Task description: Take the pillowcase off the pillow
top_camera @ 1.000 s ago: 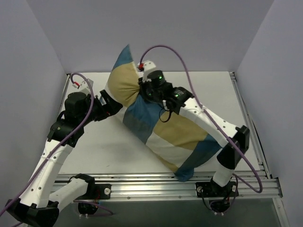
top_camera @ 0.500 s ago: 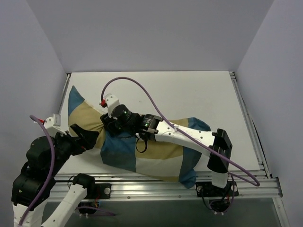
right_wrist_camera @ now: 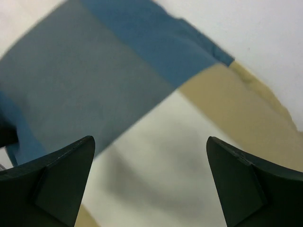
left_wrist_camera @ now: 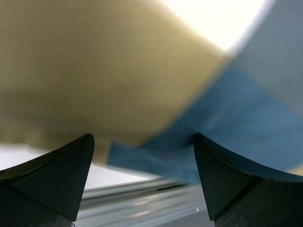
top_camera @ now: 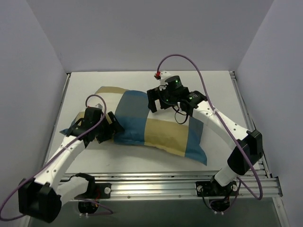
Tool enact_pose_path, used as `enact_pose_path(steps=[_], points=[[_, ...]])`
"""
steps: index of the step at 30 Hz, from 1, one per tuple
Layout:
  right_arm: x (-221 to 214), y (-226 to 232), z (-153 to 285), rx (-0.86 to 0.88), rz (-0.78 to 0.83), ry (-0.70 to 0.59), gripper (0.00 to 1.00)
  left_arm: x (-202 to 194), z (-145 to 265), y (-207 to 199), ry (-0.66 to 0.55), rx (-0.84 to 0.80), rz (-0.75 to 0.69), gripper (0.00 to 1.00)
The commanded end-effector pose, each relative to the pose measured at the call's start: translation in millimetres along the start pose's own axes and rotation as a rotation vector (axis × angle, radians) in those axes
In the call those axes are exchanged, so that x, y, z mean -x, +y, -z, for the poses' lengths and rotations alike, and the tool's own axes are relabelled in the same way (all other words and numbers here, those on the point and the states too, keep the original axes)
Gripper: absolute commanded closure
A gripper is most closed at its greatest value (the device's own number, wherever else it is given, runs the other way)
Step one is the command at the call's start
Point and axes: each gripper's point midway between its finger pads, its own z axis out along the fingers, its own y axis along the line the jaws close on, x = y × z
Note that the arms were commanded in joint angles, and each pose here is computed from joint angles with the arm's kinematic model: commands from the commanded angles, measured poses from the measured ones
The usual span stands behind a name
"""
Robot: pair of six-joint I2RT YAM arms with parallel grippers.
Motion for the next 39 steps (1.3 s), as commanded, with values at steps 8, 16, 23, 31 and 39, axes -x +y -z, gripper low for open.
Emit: enact_pose_path(steps=[8,16,23,31,39], points=[[-100,-2,-10,0.129,-0.138,0.22,0.06,101,-109,-64,-0.074,-0.023,-0.053,0.06],[-99,108,34,0.353,-0.081,0.168,0.07,149,-82,-92,-0.185,-0.038,-0.097,0.06],[-11,-28,62,0.04,-0.252,-0.092,0.0,147,-26,-111,-0.268,-0.098,-0.144,0.06],[-33,-120,39,-0.067,-0.557,-0.19,0.0,101,-70,-135,-0.137,-0.156,-0.238,0.06],[-102,-122,-12,0.036,-0.661,-0.155,0.0,35,-126,-107,0.017,-0.115,-0.209,0.06]])
